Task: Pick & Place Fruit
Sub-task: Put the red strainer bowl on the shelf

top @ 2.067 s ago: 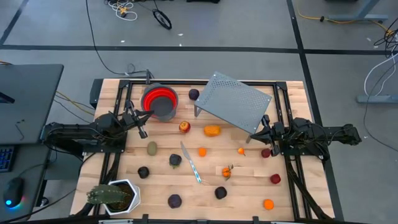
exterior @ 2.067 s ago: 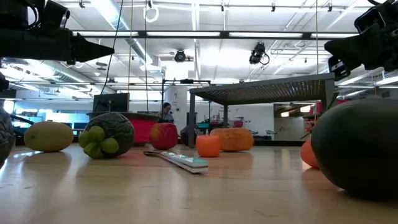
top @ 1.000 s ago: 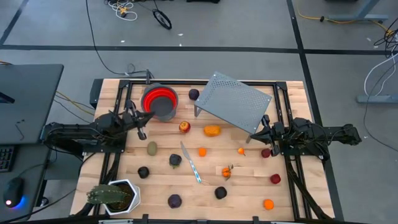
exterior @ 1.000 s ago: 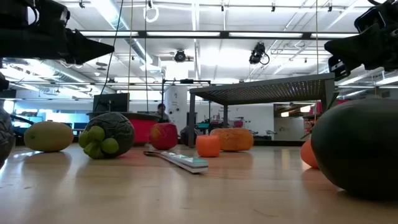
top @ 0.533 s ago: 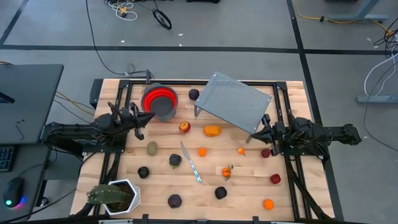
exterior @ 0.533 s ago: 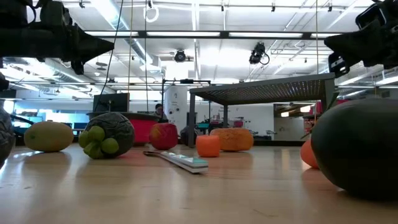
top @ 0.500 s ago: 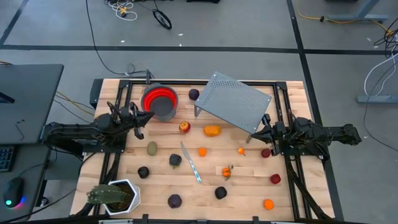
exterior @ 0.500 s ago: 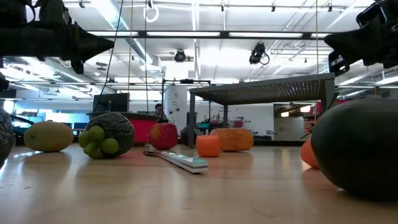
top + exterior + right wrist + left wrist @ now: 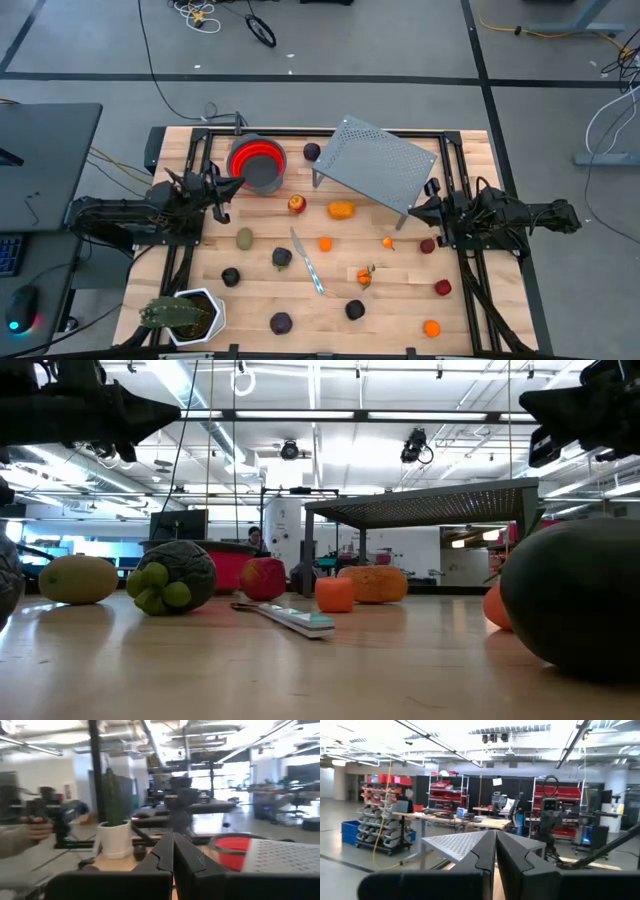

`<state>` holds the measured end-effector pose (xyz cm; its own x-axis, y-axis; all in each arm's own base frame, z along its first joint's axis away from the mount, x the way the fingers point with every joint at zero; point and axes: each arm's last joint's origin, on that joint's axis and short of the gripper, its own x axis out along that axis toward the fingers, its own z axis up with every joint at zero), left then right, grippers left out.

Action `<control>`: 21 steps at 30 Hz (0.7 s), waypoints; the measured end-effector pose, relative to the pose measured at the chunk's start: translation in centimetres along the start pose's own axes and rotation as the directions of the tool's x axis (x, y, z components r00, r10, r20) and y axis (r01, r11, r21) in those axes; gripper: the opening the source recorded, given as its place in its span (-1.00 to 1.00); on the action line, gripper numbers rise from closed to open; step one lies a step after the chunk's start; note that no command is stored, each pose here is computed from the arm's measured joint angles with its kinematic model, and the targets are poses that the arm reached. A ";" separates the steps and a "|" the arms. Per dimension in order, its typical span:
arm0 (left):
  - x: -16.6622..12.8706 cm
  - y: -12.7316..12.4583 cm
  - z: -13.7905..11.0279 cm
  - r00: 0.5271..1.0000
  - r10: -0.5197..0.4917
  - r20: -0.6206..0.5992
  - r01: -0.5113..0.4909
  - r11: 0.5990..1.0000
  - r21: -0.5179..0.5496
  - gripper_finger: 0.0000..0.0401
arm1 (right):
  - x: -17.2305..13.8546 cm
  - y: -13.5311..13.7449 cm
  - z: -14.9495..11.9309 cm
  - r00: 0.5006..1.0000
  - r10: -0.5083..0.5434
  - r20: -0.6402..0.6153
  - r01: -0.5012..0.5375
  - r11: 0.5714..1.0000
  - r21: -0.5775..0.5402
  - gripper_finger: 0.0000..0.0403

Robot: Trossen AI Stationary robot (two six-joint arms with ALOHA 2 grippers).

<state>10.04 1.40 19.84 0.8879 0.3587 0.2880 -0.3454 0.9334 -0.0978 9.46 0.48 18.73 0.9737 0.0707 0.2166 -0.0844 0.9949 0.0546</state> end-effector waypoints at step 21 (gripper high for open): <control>10.2 -3.3 4.8 0.436 0.235 -0.869 0.065 0.955 0.291 -0.88 | 0.0 -0.5 0.0 0.987 -0.161 0.011 0.160 0.975 -0.156 -0.93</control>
<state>18.81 1.91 27.65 0.5700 0.3868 -0.7249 -0.3605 0.9106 0.2024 9.49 0.00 18.75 0.9721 -0.0909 0.2160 0.1070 0.9922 -0.0643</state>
